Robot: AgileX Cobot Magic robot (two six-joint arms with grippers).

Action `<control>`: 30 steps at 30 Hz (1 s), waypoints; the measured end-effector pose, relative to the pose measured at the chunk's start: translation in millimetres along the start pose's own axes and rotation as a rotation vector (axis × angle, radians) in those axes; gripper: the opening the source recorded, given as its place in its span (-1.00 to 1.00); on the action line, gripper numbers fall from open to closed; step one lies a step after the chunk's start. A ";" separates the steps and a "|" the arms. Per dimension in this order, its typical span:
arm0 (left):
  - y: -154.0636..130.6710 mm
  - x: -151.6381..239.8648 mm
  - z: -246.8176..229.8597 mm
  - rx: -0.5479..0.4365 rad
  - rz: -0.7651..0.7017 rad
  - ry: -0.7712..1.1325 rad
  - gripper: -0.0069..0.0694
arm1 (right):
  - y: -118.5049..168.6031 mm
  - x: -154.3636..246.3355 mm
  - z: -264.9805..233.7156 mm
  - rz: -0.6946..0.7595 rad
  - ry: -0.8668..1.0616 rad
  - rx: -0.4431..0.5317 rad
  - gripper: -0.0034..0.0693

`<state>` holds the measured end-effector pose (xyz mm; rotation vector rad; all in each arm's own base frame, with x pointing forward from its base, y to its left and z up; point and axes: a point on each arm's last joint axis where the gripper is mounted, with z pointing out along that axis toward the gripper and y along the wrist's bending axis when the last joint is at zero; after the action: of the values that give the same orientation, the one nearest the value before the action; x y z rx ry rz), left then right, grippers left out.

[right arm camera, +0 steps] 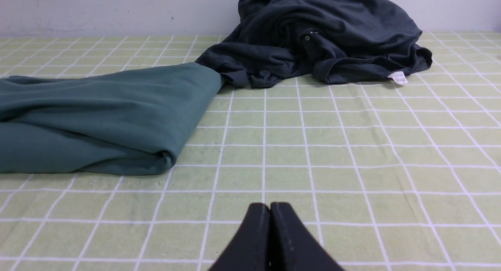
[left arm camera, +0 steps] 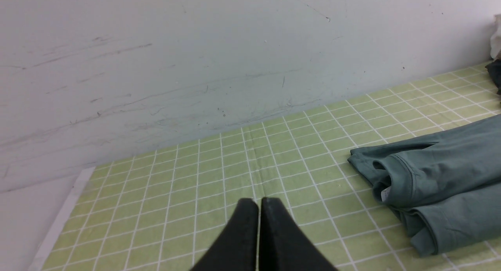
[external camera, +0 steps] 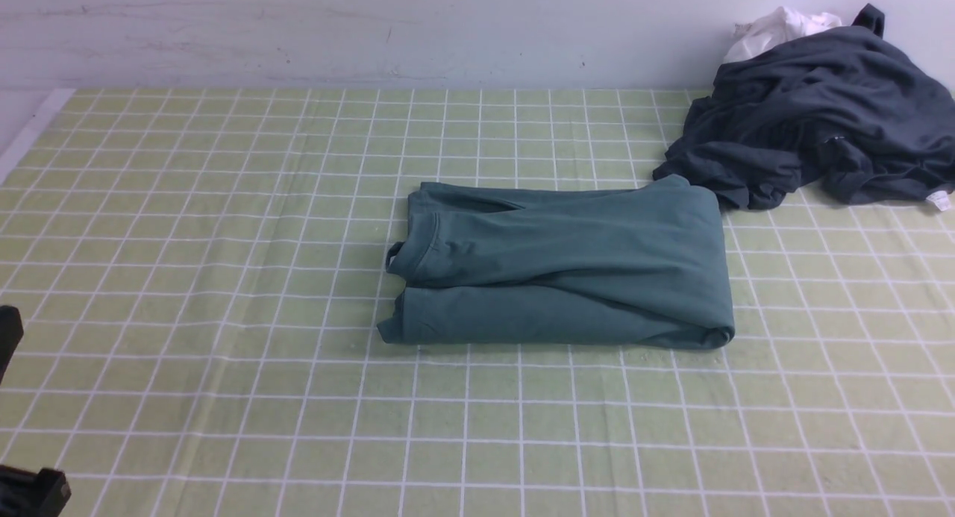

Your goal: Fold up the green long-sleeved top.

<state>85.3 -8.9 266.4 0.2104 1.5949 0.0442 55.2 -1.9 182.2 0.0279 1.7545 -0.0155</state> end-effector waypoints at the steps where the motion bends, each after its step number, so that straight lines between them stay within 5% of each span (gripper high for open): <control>1: -0.1 6.8 -6.7 -0.018 -0.010 -0.036 -0.83 | 0.0 0.0 0.0 0.000 0.000 0.000 -0.92; 8: -3.9 55.1 -27.4 -0.078 -0.157 -0.160 -0.83 | -0.1 0.0 0.0 0.000 0.000 0.002 -0.92; 20: -15.1 96.2 -29.5 -0.018 -0.255 0.271 -0.83 | -0.2 0.1 0.0 0.001 0.001 0.003 -0.92; 30: -14.9 96.7 -29.8 -0.021 -0.253 0.279 -0.83 | -0.2 0.1 0.0 0.001 0.001 0.003 -0.92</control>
<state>52.1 -4.8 169.7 -0.0168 1.8872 -0.1102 55.2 -2.1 182.1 0.0309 1.7554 -0.0175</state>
